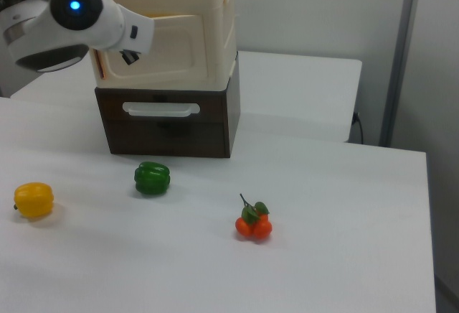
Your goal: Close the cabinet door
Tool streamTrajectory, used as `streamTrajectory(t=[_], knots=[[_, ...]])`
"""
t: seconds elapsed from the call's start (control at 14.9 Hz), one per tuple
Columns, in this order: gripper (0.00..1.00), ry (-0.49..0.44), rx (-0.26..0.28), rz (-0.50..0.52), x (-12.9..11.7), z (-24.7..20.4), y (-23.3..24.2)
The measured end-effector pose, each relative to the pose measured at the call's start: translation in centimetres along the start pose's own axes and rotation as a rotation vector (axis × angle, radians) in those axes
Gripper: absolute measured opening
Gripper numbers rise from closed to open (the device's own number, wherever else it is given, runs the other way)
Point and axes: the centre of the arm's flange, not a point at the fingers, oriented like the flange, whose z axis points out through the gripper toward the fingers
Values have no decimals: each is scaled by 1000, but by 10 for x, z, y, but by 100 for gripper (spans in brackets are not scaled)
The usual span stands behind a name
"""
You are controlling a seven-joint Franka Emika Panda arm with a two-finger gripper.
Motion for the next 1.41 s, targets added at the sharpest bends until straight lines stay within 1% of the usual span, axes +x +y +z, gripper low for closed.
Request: streamTrajectory(t=[0.2, 0.34, 0.94, 1.21, 1.41], knots=[[1, 75, -1, -10, -3, 18, -10], [1, 99, 3, -17, -5, 30, -15], [1, 174, -4, -35, -12, 65, -22], [1, 196, -8, -41, -15, 68, -24], [1, 196, -14, -85, -14, 68, -24]])
